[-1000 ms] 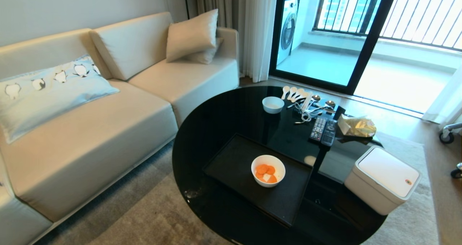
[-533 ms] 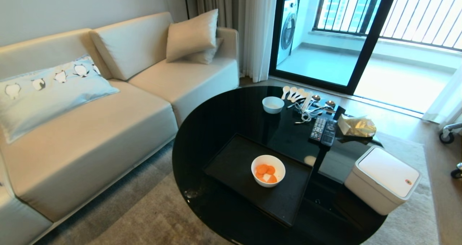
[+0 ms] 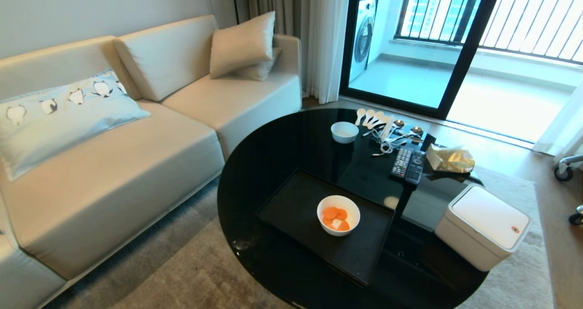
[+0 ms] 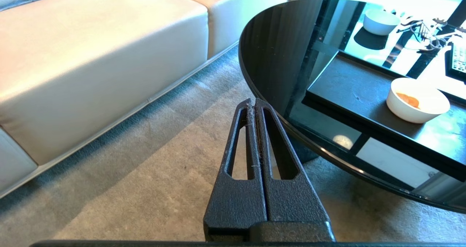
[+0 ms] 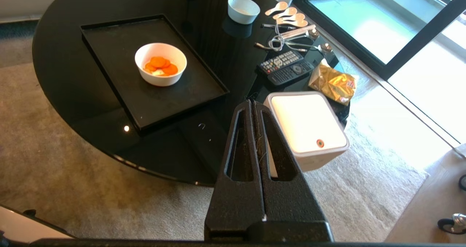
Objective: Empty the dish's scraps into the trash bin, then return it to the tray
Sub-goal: Pick up the bowl with leftover food
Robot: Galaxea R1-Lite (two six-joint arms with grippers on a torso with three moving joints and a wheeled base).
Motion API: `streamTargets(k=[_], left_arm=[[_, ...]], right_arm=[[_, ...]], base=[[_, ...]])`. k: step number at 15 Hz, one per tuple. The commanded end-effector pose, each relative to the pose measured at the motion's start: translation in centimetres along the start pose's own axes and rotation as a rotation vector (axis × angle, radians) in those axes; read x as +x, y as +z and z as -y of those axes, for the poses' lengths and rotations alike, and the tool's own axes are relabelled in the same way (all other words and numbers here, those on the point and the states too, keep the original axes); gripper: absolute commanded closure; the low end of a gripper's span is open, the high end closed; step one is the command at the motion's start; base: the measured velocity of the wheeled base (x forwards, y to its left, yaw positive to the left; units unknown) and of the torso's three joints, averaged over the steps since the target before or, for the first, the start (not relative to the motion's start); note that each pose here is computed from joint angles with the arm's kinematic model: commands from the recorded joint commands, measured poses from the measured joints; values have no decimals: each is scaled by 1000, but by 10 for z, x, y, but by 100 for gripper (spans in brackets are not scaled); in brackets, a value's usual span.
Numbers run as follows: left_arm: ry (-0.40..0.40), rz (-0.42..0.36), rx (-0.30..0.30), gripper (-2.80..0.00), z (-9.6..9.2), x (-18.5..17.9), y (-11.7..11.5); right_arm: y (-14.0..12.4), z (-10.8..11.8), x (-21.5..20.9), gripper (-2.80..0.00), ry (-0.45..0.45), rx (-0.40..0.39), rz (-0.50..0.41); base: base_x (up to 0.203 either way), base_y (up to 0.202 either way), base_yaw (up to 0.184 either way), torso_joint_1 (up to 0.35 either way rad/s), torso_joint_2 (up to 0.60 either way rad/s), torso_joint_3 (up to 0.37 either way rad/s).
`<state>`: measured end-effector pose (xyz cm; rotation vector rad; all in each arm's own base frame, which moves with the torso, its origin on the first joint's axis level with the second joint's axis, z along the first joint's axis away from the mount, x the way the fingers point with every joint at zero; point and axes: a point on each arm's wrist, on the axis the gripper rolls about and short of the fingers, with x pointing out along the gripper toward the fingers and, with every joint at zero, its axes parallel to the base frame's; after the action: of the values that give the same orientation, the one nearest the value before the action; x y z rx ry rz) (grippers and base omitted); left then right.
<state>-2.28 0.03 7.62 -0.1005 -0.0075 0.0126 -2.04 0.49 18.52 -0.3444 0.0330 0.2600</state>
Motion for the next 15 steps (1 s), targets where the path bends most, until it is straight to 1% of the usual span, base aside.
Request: streamTargets(k=[1,3,5,7,9,11,12,14,15], left_arm=[[1,1,-1,0,0,0,0],[1,1,-1,0,0,0,0],[1,1,-1,0,0,0,0],[1,1,-1,0,0,0,0],[1,1,-1,0,0,0,0],[1,1,-1,0,0,0,0],[1,1,-1,0,0,0,0],[1,1,-1,0,0,0,0],[1,1,-1,0,0,0,0]], right_arm=[[26,19,36,0,46,20,-101],[42,30,62,0,77,27,-127],[54,36,88,0,158,28,-123],[68,35,114,0,262,19,-110],[78,26,142,0,377,15,-121],[81,9,164,0,495,29,-154],[81,-1,174,0,541,51,-184],[83,-21,186,0,586,94,-249],[80,-32,194,0,588,108,-298]], base=[[0,0,0,0,0,0],[0,0,0,0,0,0],[0,0,0,0,0,0],[0,0,0,0,0,0],[0,0,0,0,0,0],[0,0,0,0,0,0],[0,0,0,0,0,0],[0,0,0,0,0,0],[0,0,0,0,0,0]])
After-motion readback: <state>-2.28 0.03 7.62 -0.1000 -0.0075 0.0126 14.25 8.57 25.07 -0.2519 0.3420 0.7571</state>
